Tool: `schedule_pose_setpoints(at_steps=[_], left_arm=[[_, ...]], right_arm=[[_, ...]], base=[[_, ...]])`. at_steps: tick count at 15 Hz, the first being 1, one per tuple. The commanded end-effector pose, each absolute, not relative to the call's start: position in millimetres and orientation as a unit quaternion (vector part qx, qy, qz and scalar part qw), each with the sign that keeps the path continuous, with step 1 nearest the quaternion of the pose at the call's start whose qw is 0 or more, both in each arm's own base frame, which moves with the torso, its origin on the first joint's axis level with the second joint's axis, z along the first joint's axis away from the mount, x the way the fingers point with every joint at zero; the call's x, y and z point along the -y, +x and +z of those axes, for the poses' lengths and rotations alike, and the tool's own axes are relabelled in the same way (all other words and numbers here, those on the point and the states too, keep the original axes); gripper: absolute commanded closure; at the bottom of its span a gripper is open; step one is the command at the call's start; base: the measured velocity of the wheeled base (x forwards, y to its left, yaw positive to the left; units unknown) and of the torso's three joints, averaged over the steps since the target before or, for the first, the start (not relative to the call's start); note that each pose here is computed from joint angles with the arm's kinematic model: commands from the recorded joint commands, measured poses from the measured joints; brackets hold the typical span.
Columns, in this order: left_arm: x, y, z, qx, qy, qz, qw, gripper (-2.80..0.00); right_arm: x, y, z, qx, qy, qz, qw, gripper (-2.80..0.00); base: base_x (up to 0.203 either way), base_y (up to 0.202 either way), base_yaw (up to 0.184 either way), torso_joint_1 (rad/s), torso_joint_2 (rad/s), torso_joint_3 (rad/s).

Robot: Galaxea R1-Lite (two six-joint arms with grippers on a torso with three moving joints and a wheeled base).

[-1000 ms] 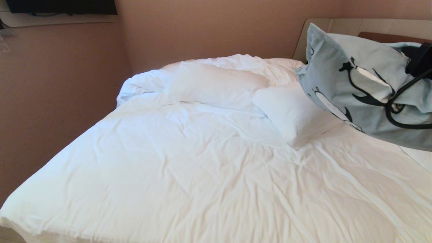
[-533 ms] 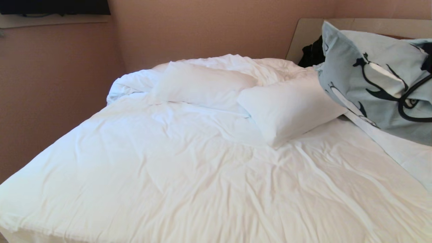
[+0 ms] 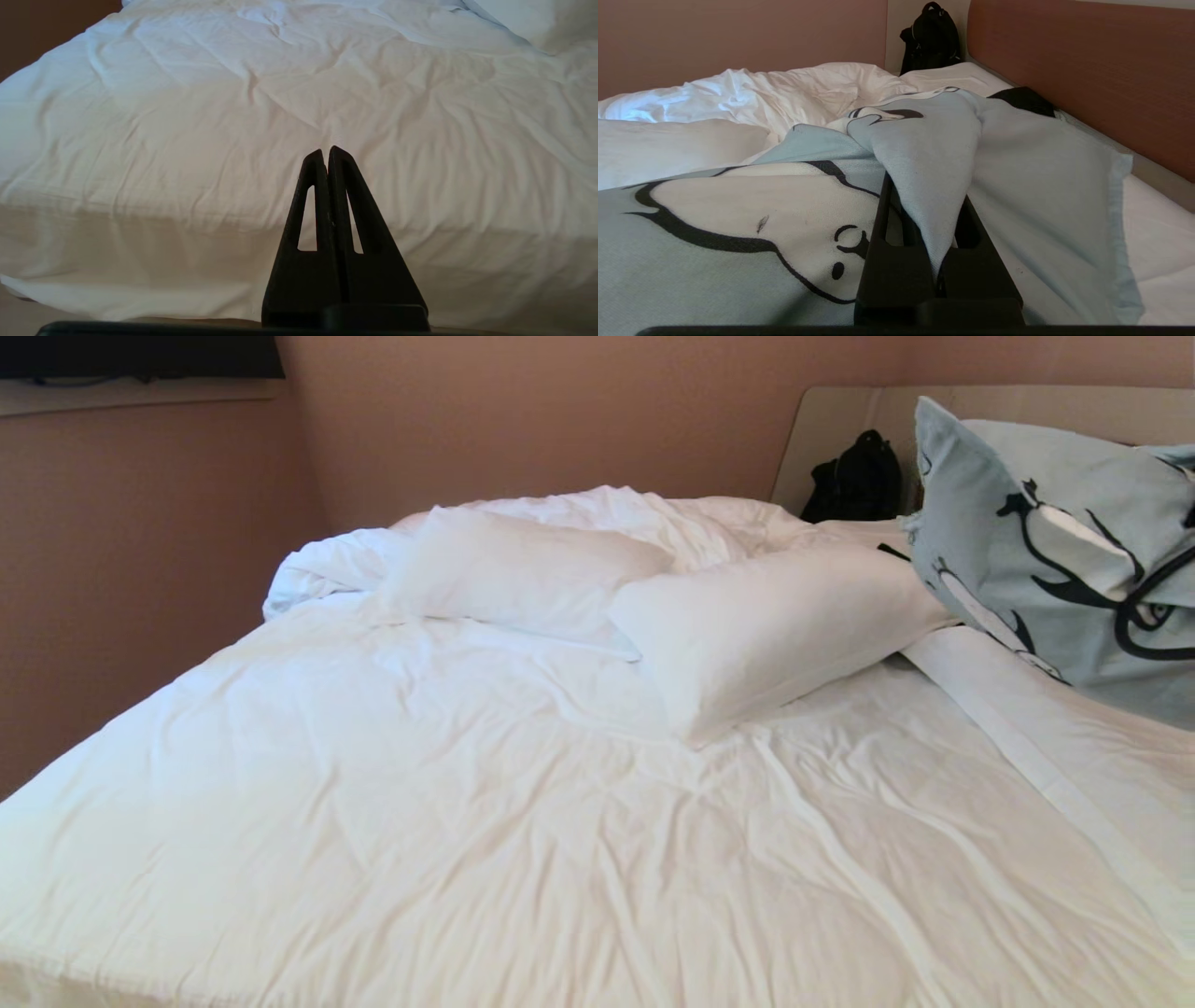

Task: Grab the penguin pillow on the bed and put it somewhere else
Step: Move to the head of the bed, then place the pillow at the bedside

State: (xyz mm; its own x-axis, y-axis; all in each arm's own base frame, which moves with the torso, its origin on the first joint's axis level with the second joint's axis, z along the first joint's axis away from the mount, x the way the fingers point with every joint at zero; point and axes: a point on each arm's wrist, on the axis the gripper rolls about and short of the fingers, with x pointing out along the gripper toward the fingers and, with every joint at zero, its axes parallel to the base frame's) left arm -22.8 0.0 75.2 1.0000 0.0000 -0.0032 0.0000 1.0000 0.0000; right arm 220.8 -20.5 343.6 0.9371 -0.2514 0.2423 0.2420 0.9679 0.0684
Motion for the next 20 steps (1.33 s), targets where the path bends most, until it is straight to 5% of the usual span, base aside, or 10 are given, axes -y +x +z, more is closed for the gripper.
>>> schedule_pose_setpoints(at_steps=[1,7,13,20], left_arm=[[0,-23,75,-0.002,0.0,0.0,1.0,0.0],[0,-23,75,-0.002,0.0,0.0,1.0,0.0],[0,-23,75,-0.002,0.0,0.0,1.0,0.0],[0,-23,75,-0.002,0.0,0.0,1.0,0.0]], right_arm=[[21,223,343,0.124,0.019,-0.127,0.984,0.0],[28,229,341,0.099,0.019,-0.142,0.985,0.0],[33,235,332,0.072,0.015,-0.13,0.989,0.0],[100,259,350,0.01,-0.002,-0.089,0.996,0.0]], base=[[0.0,-0.192,0.0,0.007,0.0,0.009],[0.0,-0.163,0.0,0.001,0.0,0.003],[0.0,0.0,0.0,0.0,0.0,0.0],[0.0,0.0,0.0,0.0,0.0,0.0]])
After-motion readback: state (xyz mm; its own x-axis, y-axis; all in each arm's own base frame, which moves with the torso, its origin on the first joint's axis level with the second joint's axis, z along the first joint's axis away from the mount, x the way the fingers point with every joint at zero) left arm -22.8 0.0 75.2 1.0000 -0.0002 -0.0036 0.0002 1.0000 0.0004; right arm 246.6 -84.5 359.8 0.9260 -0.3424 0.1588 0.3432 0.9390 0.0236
